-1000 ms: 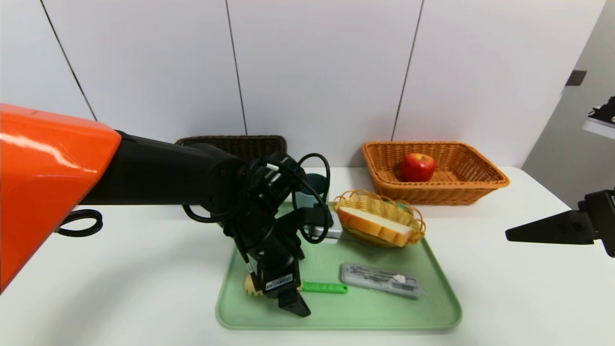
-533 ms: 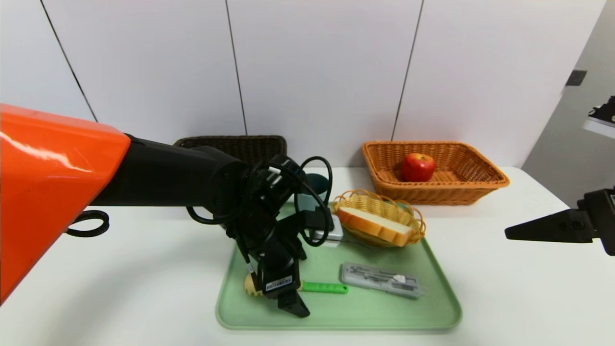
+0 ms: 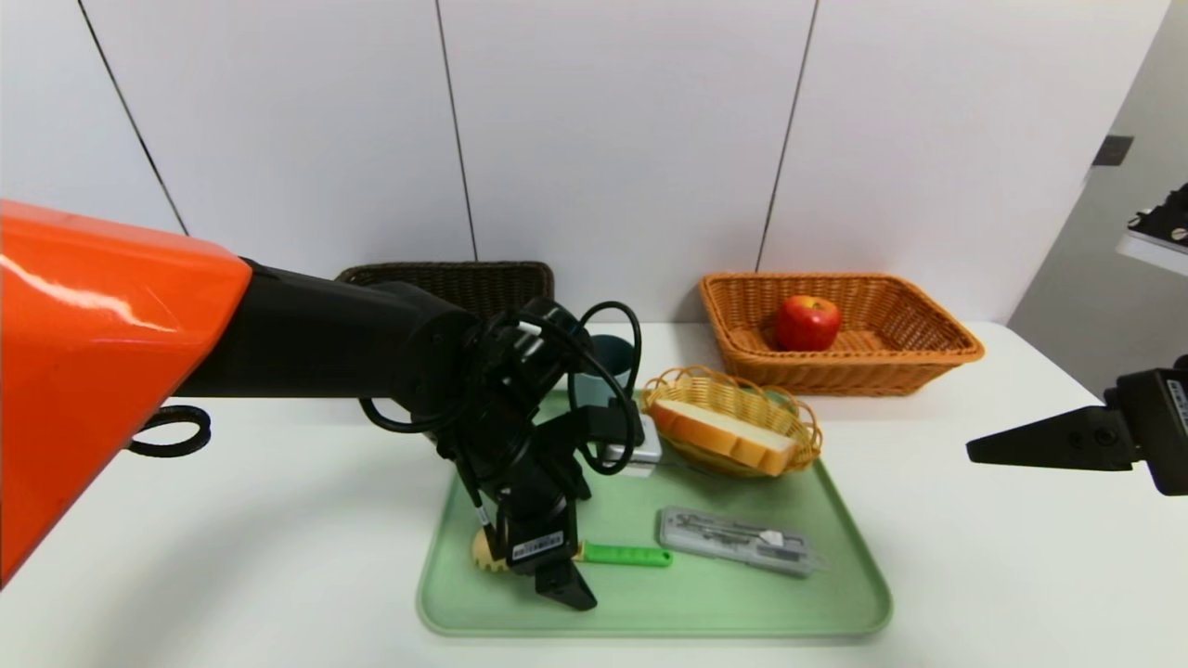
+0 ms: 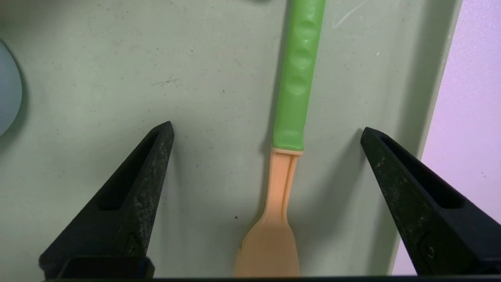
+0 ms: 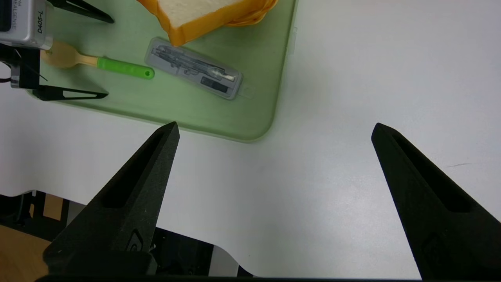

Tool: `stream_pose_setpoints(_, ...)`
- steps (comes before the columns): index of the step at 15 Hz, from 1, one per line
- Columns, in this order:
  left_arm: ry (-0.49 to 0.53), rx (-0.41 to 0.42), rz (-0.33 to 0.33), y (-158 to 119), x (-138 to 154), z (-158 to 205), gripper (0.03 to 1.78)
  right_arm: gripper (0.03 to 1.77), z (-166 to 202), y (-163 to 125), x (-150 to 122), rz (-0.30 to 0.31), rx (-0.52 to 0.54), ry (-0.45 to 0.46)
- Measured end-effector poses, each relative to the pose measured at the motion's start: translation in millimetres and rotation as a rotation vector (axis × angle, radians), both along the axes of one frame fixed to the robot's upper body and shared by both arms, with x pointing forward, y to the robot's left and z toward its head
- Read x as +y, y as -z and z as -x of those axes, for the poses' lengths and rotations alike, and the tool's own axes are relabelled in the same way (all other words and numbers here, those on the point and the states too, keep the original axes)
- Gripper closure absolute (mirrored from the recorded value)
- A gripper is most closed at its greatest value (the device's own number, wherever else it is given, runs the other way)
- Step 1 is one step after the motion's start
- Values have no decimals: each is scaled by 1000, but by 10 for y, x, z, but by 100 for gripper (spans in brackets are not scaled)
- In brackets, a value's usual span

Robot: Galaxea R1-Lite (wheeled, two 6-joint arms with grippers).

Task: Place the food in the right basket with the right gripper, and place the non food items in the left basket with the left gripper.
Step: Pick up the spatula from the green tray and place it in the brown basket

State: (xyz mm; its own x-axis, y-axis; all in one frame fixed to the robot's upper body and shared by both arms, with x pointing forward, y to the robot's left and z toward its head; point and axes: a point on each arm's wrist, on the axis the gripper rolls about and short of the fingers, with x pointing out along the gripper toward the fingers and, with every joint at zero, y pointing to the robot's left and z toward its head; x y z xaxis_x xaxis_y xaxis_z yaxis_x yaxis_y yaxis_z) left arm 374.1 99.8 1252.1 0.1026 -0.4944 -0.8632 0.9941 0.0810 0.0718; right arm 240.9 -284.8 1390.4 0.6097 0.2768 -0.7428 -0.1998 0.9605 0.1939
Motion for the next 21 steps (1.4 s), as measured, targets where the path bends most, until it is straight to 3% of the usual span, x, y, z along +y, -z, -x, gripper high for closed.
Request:
stream_pose_setpoints(19, 22, -31, -13, -7, 7, 3, 12, 10, 7, 13, -4, -4, 5, -3)
stream_pose_setpoints(21, 22, -32, -13, -7, 5, 1, 44, 10, 6, 12, -3, -4, 4, -3)
